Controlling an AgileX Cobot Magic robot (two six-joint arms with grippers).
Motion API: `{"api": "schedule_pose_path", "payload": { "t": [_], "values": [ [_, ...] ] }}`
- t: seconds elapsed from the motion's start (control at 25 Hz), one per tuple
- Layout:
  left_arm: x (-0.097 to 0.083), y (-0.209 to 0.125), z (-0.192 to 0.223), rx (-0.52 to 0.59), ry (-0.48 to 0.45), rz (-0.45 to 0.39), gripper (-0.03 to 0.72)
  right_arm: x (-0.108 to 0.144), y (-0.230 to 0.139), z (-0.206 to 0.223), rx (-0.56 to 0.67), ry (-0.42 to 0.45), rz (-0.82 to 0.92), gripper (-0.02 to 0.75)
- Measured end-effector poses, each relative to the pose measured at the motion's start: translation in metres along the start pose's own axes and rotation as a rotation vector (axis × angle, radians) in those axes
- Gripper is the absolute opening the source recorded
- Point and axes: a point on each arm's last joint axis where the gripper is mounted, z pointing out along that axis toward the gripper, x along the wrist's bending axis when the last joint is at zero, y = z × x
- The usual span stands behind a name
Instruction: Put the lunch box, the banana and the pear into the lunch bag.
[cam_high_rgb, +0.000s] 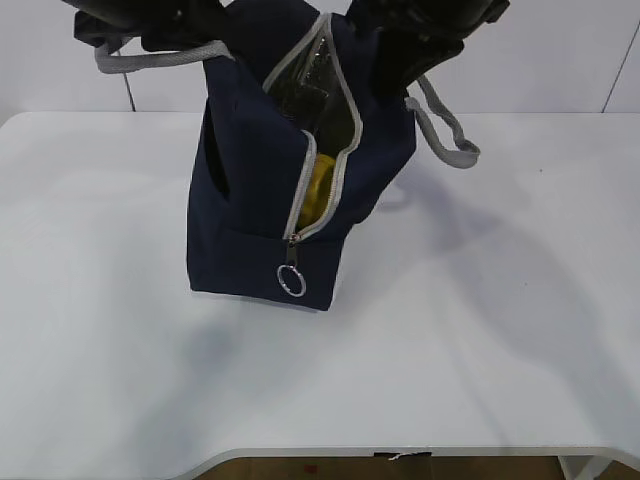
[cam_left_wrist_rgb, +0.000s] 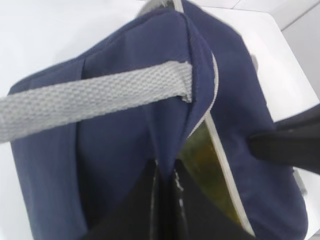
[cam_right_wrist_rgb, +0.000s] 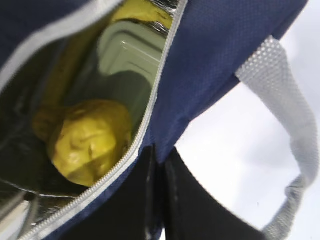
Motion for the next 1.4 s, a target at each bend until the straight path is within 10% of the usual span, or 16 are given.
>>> {"api": "schedule_pose_path", "payload": {
  "t": [1.4],
  "values": [
    [-0.021, -0.012, 0.032, -0.019, -0.098, 0.015, -0.004, -0.026, -0.026, -0.009, 0.048, -0.035, 0.102, 0.009]
  ]
}}
